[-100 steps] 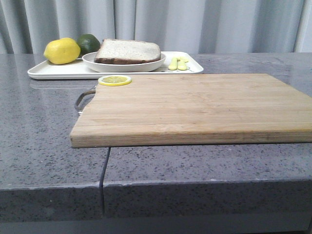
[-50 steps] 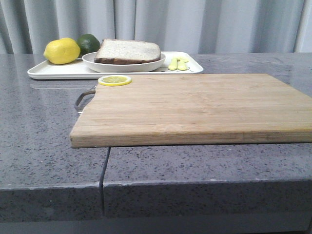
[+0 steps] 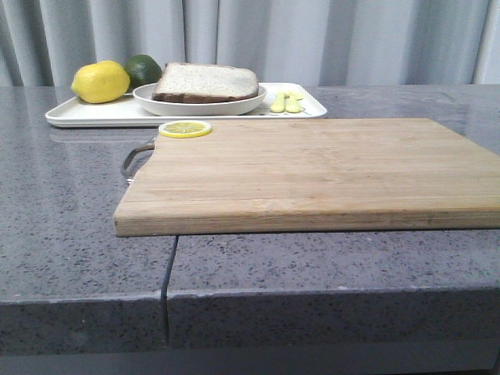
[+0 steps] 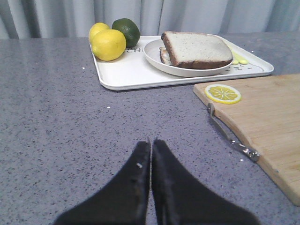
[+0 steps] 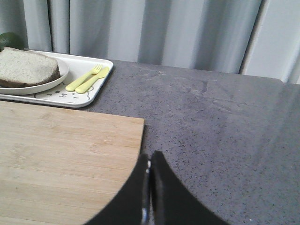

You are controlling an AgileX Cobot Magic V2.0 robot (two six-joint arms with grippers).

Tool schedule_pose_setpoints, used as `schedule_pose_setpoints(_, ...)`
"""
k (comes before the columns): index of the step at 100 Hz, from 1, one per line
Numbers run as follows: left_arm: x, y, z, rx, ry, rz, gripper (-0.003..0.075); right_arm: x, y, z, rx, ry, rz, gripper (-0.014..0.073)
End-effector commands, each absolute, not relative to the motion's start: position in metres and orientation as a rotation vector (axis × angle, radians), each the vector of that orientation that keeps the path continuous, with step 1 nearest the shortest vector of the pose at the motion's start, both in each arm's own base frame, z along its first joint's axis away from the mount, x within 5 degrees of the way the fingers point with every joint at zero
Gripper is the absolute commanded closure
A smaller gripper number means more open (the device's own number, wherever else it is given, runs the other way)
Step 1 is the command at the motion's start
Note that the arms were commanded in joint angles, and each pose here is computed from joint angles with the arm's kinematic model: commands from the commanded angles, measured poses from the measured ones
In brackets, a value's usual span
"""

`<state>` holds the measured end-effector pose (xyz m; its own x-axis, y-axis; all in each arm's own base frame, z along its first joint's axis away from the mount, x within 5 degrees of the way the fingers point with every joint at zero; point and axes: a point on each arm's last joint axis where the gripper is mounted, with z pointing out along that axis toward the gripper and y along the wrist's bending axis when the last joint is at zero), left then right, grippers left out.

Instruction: Place bread and move sandwich to tray

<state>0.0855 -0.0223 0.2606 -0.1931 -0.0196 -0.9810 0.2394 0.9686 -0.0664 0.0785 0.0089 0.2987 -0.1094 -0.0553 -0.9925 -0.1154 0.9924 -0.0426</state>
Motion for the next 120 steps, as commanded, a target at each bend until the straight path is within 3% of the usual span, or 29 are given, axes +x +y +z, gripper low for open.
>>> schedule_pose_setpoints(1,0.082,-0.019,0.272,0.159,1.626,-0.205,0.0740,0.078,0.008,0.314,-0.116,1.588,0.044,0.0662)
schedule_pose_setpoints(61,0.053,-0.002,0.211,0.031,1.526,-0.038,0.0740,0.078,0.008,0.314,-0.116,1.588,0.044,0.0662)
schedule_pose_setpoints(120,0.054,-0.002,0.204,0.033,1.530,-0.035,0.0740,0.078,0.008,0.314,-0.115,1.586,0.044,0.0662)
